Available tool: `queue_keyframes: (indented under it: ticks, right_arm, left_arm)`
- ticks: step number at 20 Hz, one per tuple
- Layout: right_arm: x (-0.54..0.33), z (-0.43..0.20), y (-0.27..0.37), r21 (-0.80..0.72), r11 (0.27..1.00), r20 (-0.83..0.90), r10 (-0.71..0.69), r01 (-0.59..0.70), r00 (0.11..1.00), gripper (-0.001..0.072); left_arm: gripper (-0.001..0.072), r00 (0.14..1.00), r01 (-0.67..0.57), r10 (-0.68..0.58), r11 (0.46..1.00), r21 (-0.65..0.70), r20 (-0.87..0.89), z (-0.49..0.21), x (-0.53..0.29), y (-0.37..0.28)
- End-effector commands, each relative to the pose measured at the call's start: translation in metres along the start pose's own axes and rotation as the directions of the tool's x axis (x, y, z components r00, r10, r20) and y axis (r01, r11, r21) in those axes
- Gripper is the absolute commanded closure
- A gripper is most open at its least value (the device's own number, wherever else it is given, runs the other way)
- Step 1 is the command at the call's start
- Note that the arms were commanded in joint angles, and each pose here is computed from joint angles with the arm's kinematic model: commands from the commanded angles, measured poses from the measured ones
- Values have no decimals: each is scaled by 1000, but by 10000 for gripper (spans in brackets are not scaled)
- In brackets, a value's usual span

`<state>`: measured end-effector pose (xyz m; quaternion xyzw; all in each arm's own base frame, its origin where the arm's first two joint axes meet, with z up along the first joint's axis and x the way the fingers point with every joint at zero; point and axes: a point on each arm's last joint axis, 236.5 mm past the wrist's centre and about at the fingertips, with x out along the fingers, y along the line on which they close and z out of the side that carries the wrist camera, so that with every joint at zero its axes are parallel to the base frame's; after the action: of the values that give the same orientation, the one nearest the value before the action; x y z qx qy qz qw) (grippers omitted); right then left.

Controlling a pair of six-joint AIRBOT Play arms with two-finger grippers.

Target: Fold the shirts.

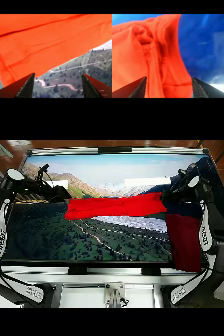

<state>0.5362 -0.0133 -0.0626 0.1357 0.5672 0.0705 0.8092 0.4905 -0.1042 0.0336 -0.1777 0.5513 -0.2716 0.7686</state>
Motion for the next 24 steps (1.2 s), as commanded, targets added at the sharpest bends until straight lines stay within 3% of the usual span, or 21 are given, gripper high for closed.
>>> queue_keyframes:
  ticks: [1, 3, 5, 8, 9, 10, 11, 15, 16, 17, 18, 21, 22, 24]
  right_arm:
    - [18, -10, 8, 77, 993, -39, 95, -92, 995, 43]
    - [29, -15, 10, 111, 987, -54, 120, -113, 991, 43]
    - [39, -20, 8, 161, 980, -73, 127, -114, 989, 44]
    - [47, -24, 26, 238, 951, -81, 222, -197, 972, 56]
    - [46, -22, 32, 243, 945, -74, 244, -220, 967, 249]
    - [43, -19, 36, 239, 942, -63, 259, -237, 964, 513]
    - [37, -15, 40, 234, 939, -49, 269, -250, 962, 658]
    - [-18, 10, 67, 158, 940, 41, 301, -304, 953, 658]
    - [-38, 13, 79, 134, 937, 58, 317, -322, 947, 658]
    - [-62, 15, 90, 104, 937, 72, 327, -333, 942, 658]
    - [-84, 14, 102, 82, 936, 79, 337, -343, 938, 658]
    - [-148, 1, 147, 1, 929, 89, 369, -371, 925, 658]
    - [-167, -3, 159, -18, 927, 99, 373, -373, 922, 658]
    - [-202, -13, 183, -57, 924, 125, 382, -378, 916, 658]
  left_arm:
    - [39, 1000, 12, -12, 1000, 22, -8, -1, 1, -13]
    - [40, 1000, 26, -26, 999, 28, -10, -1, 4, -19]
    - [108, 999, 48, -48, 998, 39, -8, -1, 6, -27]
    - [108, 998, 63, -63, 996, 64, -5, 0, 8, -33]
    - [108, 998, 68, -68, 995, 69, -5, 0, 8, -36]
    - [108, 997, 80, -81, 994, 67, 0, 2, 8, -39]
    - [108, 995, 100, -101, 993, 63, 9, 4, 8, -45]
    - [109, 979, 187, -192, 980, 74, 72, 20, 20, -85]
    - [150, 977, 192, -200, 977, 90, 78, 21, 29, -97]
    - [394, 975, 195, -205, 975, 109, 84, 22, 43, -112]
    - [547, 973, 200, -212, 972, 126, 88, 22, 60, -128]
    - [595, 970, 222, -234, 962, 157, 65, 5, 116, -180]
    - [673, 969, 228, -240, 960, 163, 56, -1, 131, -193]
    - [674, 967, 235, -245, 963, 133, 67, -10, 157, -216]
